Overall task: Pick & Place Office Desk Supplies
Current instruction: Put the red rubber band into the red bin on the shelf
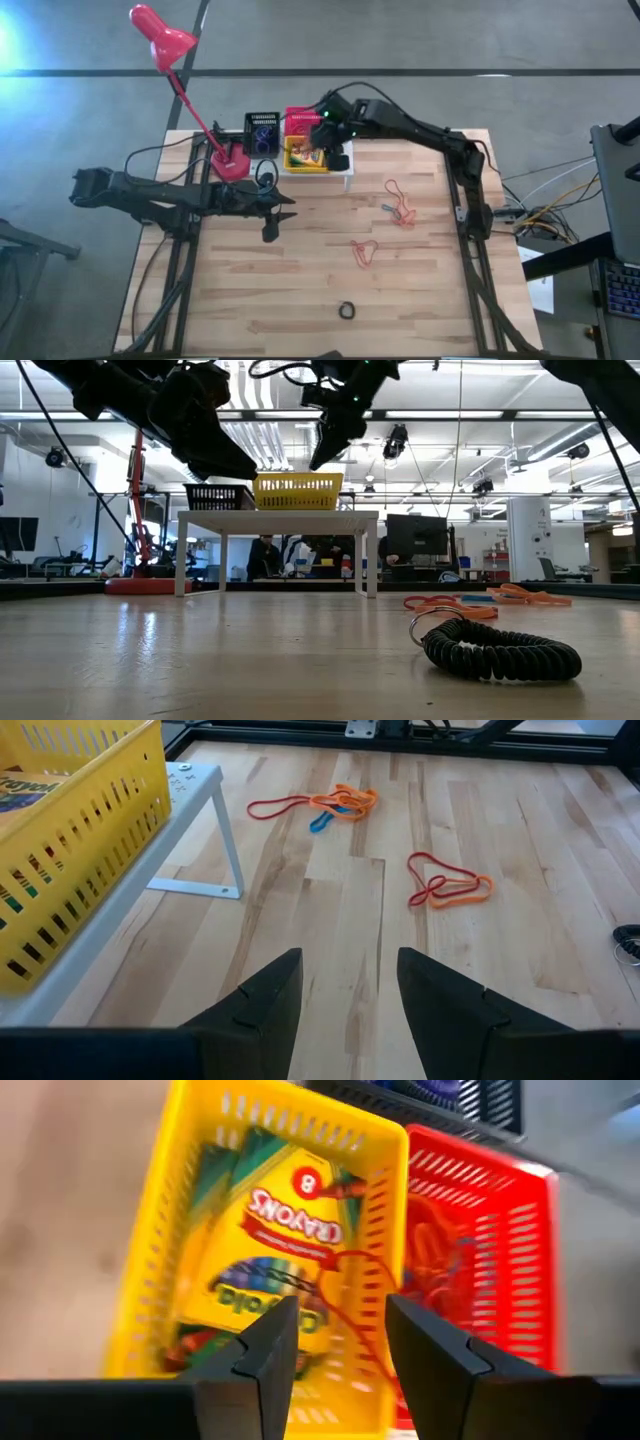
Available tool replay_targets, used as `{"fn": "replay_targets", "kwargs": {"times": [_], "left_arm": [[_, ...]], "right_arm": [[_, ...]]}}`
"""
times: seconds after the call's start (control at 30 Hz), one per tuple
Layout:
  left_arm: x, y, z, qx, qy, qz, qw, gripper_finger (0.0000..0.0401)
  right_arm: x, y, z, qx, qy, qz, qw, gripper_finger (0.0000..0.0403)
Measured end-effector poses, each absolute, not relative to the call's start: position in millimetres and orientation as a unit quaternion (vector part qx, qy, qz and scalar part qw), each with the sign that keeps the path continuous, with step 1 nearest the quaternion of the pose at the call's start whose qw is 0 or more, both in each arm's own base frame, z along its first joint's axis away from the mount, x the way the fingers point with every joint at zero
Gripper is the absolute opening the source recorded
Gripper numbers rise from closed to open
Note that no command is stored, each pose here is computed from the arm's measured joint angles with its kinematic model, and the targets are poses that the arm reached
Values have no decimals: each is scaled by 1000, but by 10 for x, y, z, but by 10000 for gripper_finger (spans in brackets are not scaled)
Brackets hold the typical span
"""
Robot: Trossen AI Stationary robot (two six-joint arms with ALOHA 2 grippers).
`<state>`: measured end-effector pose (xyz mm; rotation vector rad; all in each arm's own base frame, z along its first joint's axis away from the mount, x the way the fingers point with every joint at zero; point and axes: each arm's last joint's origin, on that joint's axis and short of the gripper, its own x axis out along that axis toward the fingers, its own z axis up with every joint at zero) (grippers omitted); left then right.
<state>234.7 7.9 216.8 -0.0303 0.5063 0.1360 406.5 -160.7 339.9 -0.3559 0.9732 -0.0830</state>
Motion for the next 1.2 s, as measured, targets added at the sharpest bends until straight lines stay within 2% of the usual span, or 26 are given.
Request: {"fn": "replay_targets", "kwargs": {"times": [0.13,0.27,1.0,1.2], "left_arm": [[2347,79,2168,-15,250,67,966,171],[2347,79,2168,-15,250,67,966,171],[2347,78,2168,-15,250,67,966,171],[2347,79,2168,-15,250,67,966,171]], "right_arm": [[4124,-1521,3357,-260,485,-62,832,136],[4119,-1542,3304,-295,497,-45,815,126],[4159,-1626,2979,-330,510,-37,793,68],[4168,-1643,2903,-353,523,-62,773,29]]}}
